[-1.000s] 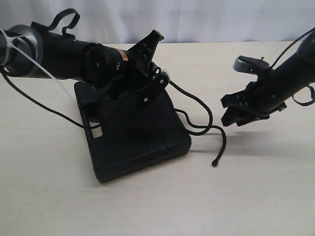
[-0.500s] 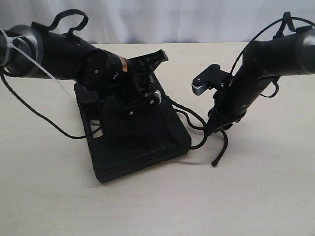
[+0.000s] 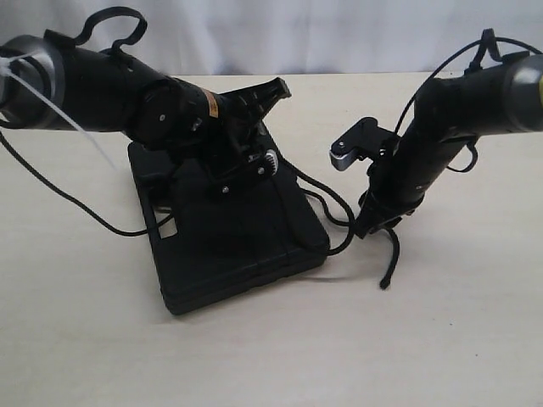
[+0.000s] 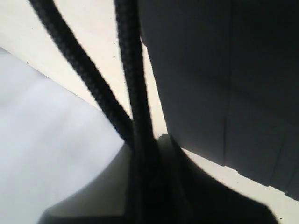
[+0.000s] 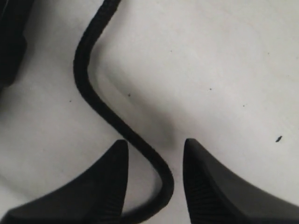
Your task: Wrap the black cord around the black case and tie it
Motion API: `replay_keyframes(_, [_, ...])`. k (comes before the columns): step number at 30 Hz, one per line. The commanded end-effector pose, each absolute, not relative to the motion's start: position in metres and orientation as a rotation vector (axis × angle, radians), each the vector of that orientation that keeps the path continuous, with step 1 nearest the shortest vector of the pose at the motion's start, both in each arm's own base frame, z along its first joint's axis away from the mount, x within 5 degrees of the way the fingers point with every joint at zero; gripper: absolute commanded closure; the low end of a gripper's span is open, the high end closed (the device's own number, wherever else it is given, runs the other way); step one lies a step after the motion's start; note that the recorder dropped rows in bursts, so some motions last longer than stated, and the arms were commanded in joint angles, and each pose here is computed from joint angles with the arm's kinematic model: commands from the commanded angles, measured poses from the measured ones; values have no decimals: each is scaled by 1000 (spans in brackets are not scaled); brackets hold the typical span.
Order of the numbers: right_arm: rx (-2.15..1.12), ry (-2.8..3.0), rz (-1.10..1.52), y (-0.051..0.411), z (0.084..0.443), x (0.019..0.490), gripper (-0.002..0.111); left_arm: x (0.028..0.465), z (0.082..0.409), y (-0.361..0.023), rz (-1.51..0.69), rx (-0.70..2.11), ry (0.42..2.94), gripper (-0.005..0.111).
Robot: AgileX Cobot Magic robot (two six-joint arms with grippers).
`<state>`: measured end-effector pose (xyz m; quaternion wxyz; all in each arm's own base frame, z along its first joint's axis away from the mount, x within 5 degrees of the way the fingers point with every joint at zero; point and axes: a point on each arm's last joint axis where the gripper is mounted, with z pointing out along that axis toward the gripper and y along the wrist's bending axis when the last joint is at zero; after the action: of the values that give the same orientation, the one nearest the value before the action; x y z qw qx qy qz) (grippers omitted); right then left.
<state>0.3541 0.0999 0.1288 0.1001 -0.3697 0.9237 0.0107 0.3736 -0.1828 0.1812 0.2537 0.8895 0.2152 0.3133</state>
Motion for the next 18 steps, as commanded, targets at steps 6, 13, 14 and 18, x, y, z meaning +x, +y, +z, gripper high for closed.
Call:
replay_keyframes(6, [-1330,2656,11,100,137,349,71,383,183,-158,883,2439,630,107])
replay_keyframes(13, [-1360,2585,-16,102,123,358,71,383,183,-158,889,2448,612,107])
replay_keyframes(14, [-1375,2589,-14,102,120,358,71,383,183,-158,892,2444,611,107])
replay_keyframes(18, [-1392,2597,-6,102,115,357,72,383,184,-159,898,2438,609,107])
